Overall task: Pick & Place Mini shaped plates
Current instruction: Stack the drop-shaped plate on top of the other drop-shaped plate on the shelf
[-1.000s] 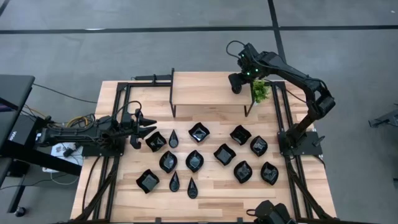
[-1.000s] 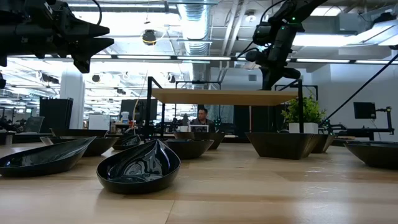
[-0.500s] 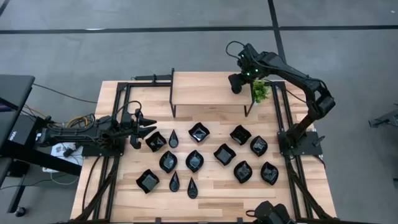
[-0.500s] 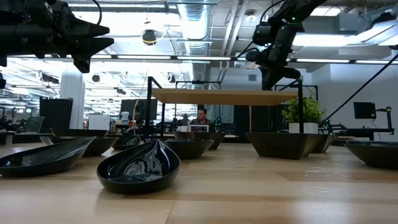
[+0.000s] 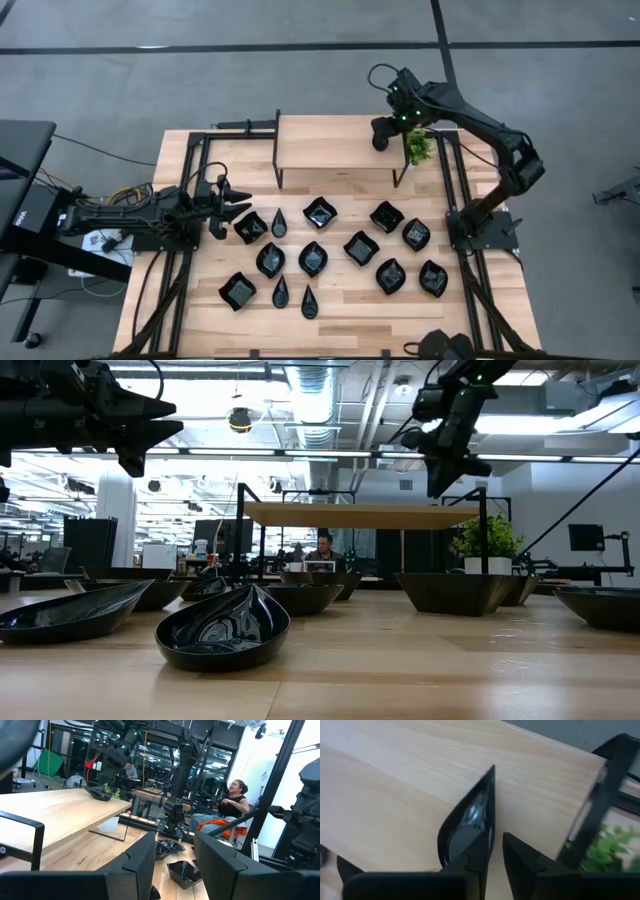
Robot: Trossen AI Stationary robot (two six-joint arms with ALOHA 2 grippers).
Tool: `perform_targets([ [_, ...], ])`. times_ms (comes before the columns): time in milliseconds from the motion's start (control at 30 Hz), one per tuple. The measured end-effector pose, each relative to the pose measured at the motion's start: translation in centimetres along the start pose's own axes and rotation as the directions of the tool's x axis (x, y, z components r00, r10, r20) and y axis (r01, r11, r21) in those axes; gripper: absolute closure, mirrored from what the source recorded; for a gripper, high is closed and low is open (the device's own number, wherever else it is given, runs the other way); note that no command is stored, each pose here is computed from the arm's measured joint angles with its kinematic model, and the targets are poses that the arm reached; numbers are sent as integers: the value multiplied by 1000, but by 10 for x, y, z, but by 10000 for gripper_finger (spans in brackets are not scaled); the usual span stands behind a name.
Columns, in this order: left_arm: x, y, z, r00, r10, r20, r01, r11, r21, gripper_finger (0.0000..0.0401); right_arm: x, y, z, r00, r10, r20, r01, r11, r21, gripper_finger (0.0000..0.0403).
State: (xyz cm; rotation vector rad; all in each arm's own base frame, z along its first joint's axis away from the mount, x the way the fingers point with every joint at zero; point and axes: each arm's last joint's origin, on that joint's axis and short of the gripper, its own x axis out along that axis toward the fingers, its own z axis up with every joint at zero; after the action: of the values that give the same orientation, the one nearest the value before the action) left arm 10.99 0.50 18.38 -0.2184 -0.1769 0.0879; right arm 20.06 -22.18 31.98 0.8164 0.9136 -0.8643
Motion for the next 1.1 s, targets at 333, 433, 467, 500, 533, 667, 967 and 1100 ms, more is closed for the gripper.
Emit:
perform_targets([
  [333, 0, 0, 0, 1000, -1, 5, 1, 1000, 0, 263, -18, 18, -16, 998, -26, 59, 31, 995, -96, 385],
  [433, 0, 0, 0, 1000, -1, 5, 1, 1000, 0, 263, -7, 20, -13, 999, -33, 36, 37, 992, -122, 399],
  [467, 0, 0, 0, 1000, -2, 6, 2, 1000, -1, 263, -3, 21, -12, 999, -37, 25, 40, 991, -129, 400],
  [500, 0, 0, 1, 1000, -2, 6, 2, 1000, -1, 263, 2, 22, -11, 999, -42, 12, 43, 990, -138, 400],
  [533, 0, 0, 1, 1000, -2, 7, 2, 1000, -1, 263, 6, 22, -10, 999, -46, 2, 46, 989, -139, 399],
  [667, 0, 0, 1, 1000, -2, 8, 2, 1000, -1, 263, 15, 22, -9, 998, -58, -22, 54, 988, -146, 400],
  [967, 0, 0, 1, 1000, -4, 15, 4, 1000, -2, 263, 25, 20, -7, 996, -78, -50, 70, 986, -154, 402],
  [1100, 0, 0, 2, 1000, -4, 18, 4, 1000, -2, 263, 25, 21, -6, 996, -75, -46, 67, 985, -162, 401],
])
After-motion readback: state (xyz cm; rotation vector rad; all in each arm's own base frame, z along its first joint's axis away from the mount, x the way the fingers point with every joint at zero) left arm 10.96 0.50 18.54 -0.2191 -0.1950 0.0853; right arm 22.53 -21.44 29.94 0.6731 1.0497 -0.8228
